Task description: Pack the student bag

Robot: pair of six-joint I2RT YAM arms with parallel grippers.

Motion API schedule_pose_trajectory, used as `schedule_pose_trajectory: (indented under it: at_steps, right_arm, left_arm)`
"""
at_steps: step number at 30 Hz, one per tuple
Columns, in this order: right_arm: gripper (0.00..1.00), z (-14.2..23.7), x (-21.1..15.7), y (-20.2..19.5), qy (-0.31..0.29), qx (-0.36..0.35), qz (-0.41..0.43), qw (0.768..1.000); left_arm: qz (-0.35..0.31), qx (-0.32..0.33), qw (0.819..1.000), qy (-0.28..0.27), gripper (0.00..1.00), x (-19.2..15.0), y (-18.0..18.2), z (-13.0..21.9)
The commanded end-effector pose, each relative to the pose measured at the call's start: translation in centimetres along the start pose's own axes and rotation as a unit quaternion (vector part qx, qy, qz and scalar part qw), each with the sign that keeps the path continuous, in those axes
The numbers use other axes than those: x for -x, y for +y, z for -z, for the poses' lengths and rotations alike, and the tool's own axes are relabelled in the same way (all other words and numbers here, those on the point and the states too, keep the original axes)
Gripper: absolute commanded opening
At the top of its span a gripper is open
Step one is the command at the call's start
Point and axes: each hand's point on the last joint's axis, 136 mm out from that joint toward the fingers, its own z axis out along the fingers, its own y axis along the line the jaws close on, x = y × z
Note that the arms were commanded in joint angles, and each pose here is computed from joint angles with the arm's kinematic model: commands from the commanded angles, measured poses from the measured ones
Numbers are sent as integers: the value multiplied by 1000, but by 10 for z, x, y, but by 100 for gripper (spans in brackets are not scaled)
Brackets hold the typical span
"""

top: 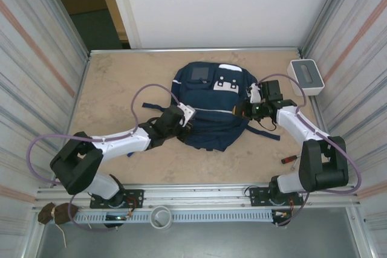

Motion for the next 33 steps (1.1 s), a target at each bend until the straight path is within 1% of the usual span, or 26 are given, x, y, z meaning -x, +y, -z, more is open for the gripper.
schedule_pose_trajectory:
  at_steps: [1,5,8,11,12,15,19,23,26,28,30,33]
  right_arm:
    - [0,1,9,12,11,18,36,999]
    - [1,-11,21,22,22,24,45,998]
    - [5,-13,41,15,13,10,33,999]
    - [12,-7,66,4,-10,-16,18,1000]
    - [15,-4,74,2,-20,-24,16,999]
    - [26,9,83,-6,-44,-52,8,998]
    - [43,22,68,-13,-62,-74,0,995]
    - [52,22,41,-12,-69,-54,-21,996]
    - [56,19,28,-7,-74,-39,-27,996]
    - [57,14,26,-4,-80,-31,-26,996]
    - [57,8,26,-2,-80,-28,-29,996]
    - [52,1,30,0,-82,-26,-29,996]
  left_arm:
    - [5,25,1000,1,0,-1,14,9]
    - [-12,-9,1000,-19,0,12,-14,12]
    - [-27,-42,998,-33,0,29,-43,11]
    - [-45,-71,995,-48,0,50,-71,5]
    - [-52,-81,994,-50,0,56,-81,1]
    - [-69,-98,991,-56,0,72,-104,-8]
    - [-77,-117,988,-58,0,80,-122,-14]
    - [-82,-127,987,-57,0,78,-131,-15]
    - [-82,-126,987,-50,0,72,-131,-17]
    - [-81,-124,988,-44,0,67,-130,-18]
    - [-81,-119,989,-41,0,62,-127,-19]
    - [-82,-109,990,-33,0,54,-122,-20]
